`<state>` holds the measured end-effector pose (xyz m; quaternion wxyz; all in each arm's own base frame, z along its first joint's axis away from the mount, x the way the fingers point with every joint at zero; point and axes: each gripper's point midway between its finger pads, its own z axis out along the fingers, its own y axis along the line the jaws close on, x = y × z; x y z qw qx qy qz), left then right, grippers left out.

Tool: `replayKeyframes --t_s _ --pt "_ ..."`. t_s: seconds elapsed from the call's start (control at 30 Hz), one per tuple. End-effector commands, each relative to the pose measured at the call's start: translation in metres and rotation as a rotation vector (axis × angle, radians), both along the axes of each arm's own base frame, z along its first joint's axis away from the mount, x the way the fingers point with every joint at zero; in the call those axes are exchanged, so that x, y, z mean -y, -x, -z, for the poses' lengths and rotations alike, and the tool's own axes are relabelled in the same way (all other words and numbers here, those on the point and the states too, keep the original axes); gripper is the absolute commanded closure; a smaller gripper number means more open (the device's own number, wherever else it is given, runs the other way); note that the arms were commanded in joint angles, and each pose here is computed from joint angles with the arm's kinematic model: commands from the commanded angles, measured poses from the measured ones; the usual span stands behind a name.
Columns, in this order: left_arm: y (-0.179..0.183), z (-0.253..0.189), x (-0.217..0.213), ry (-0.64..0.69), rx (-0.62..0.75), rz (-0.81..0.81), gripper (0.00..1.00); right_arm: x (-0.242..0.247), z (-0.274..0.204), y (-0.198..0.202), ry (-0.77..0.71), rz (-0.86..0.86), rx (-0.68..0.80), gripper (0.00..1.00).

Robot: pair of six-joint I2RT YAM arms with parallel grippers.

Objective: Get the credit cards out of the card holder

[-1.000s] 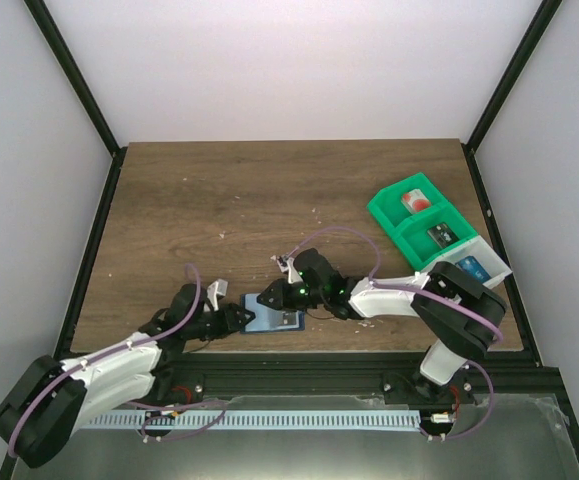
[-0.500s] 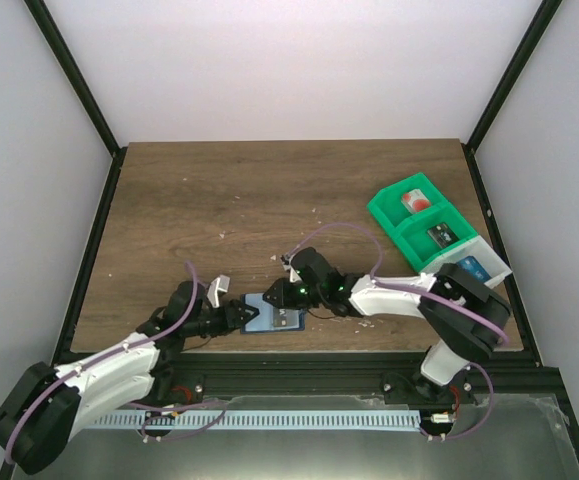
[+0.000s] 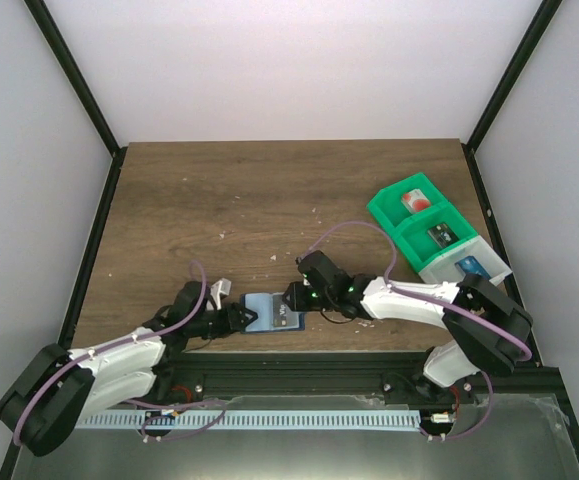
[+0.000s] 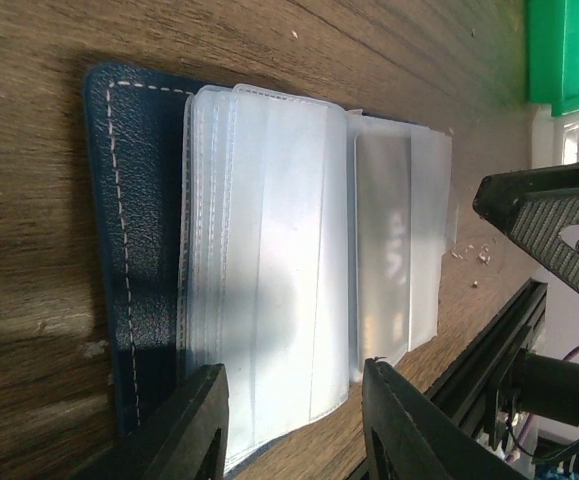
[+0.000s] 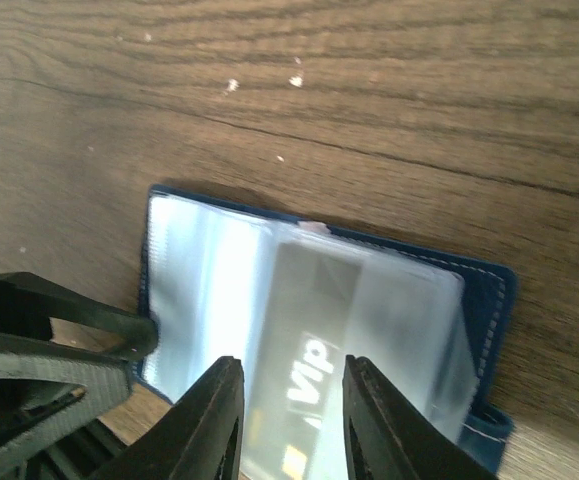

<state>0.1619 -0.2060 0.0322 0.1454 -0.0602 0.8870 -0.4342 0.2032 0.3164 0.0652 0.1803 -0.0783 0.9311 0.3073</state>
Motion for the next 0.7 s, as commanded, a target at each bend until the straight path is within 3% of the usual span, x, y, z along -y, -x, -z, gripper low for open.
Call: replayKeyframes --t_s 0.0,0.43,0.67 --pt "-0.003 0.000 0.000 -0.006 0.019 0.005 0.62 0.005 0.008 -0.003 0.063 0.009 0.010 0.67" --pt "-0.001 0.001 -0.001 0.001 0.016 -0.002 0.63 0.003 0.013 -0.011 0.095 0.022 0.028 0.56" --pt "0.000 0.001 -0.002 0.008 0.017 -0.005 0.63 -0.004 0.010 -0.014 0.072 0.007 0.046 0.70"
